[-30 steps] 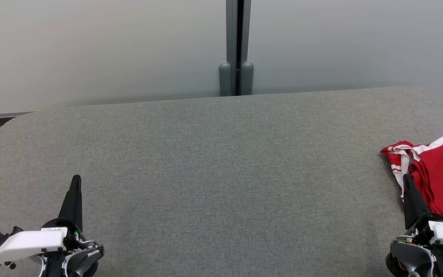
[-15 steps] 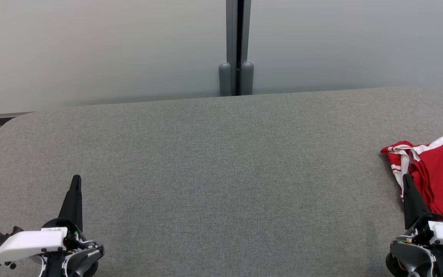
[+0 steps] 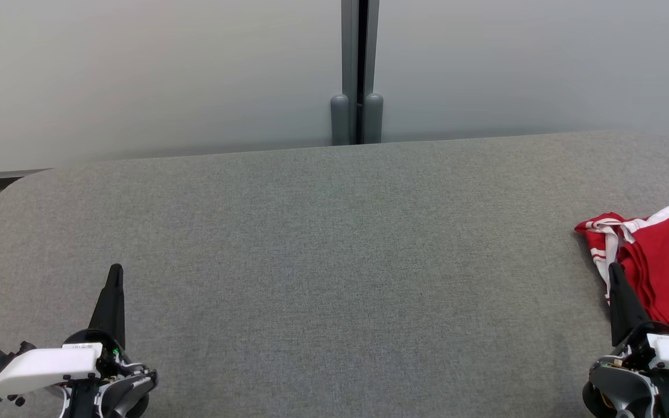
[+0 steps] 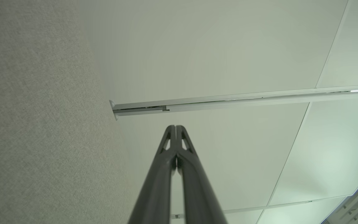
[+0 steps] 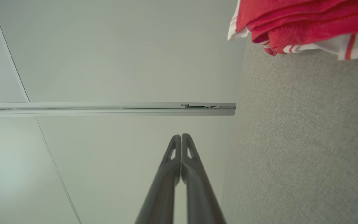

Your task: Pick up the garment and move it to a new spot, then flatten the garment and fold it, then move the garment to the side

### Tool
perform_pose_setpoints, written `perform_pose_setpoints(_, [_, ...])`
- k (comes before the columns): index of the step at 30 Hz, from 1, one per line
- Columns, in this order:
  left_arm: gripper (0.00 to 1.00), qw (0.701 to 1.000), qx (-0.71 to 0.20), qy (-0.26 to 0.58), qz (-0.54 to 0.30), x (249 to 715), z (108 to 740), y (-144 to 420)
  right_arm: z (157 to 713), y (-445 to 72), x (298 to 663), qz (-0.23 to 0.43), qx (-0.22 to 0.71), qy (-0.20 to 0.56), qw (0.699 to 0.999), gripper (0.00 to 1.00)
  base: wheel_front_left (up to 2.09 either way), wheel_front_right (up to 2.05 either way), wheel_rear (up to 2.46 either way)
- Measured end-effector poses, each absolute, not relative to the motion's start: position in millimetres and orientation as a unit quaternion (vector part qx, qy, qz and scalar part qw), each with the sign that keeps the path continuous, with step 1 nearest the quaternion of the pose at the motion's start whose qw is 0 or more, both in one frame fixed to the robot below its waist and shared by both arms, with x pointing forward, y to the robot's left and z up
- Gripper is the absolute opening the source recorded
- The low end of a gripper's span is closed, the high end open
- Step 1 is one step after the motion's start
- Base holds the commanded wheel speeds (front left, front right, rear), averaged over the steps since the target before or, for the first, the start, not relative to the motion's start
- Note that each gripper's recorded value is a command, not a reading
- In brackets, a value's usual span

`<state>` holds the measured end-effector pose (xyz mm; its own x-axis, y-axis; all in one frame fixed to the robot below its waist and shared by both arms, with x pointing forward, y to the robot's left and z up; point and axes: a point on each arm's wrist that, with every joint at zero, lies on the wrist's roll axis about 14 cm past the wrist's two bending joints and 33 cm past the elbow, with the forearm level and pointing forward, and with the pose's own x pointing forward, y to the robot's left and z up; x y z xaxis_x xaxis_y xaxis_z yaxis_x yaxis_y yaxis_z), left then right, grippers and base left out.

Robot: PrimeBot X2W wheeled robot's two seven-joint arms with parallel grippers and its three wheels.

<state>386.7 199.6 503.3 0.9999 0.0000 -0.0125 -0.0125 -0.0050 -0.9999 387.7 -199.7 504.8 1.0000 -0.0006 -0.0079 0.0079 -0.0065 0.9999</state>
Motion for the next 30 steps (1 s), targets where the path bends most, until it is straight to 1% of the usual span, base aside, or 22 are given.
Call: perform_pose_setpoints(30, [0.0, 0.704, -0.71, 0.004, 0.004, 387.2, 504.0, 199.4, 504.7, -200.1, 387.6, -0.003, 0.71, 0.002, 0.705, 0.0, 0.0, 0.0, 0.0])
